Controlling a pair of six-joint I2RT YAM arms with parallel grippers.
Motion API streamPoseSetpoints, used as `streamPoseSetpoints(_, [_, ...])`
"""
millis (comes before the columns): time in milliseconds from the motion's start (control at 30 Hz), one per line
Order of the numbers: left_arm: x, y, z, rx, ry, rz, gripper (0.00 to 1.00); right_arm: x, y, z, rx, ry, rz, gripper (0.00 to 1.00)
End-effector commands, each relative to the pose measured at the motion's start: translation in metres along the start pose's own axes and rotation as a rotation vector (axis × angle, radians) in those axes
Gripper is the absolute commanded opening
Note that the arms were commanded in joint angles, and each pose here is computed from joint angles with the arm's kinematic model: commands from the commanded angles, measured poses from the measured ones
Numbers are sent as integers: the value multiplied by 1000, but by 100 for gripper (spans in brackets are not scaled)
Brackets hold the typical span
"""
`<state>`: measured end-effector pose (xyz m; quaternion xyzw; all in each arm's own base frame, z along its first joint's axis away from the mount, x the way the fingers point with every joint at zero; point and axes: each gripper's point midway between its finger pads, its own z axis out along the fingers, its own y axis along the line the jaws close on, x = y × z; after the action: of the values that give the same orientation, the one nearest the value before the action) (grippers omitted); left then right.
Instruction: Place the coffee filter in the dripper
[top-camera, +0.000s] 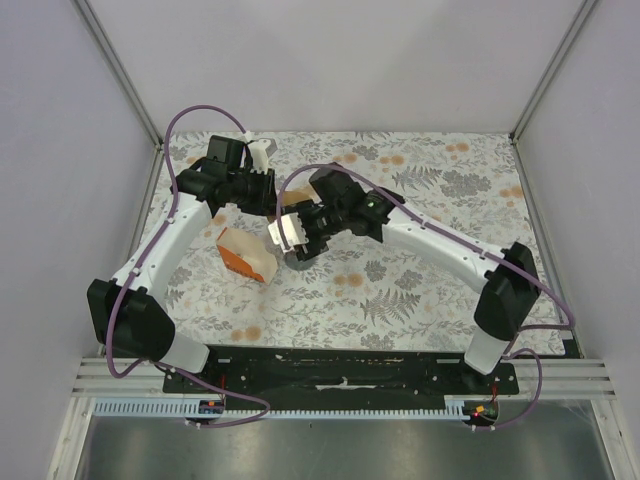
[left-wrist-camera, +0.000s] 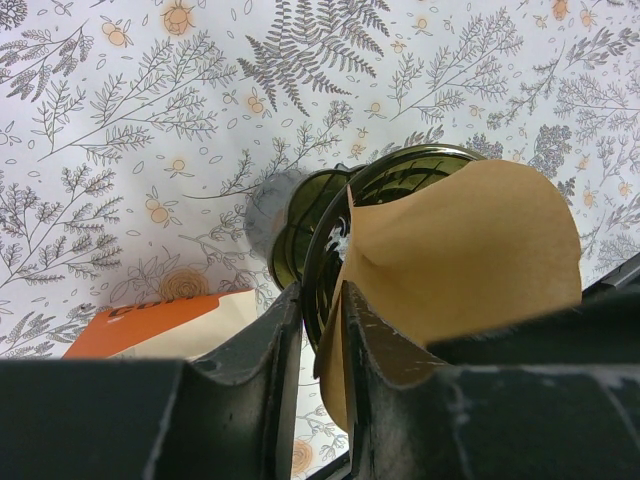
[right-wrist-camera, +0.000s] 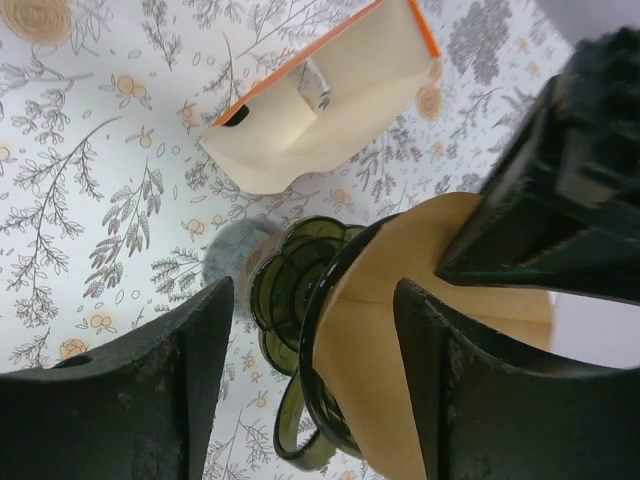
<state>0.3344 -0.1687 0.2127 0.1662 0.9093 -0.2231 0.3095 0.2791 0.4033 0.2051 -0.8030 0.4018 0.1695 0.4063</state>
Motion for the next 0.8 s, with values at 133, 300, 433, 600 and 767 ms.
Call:
streamPoseSetpoints(133, [-6, -6, -2, 32, -22, 32, 28, -90, -18, -74, 68, -289, 39, 78])
streamPoseSetpoints(300, [-6, -7, -2, 33, -23, 32, 27, -114, -41, -120, 118, -445, 235, 85])
streamPoseSetpoints(433, [-6, -7, -2, 36, -26, 32, 27, -70, -104, -122, 385, -376, 589, 87])
streamPoseSetpoints(600, [-7, -8, -2, 38, -31, 31, 26, -12, -122, -85, 455, -208, 799, 86])
streamPoseSetpoints(767, [-7, -8, -1, 41, -29, 32, 26, 12, -118, -55, 418, -160, 846, 88])
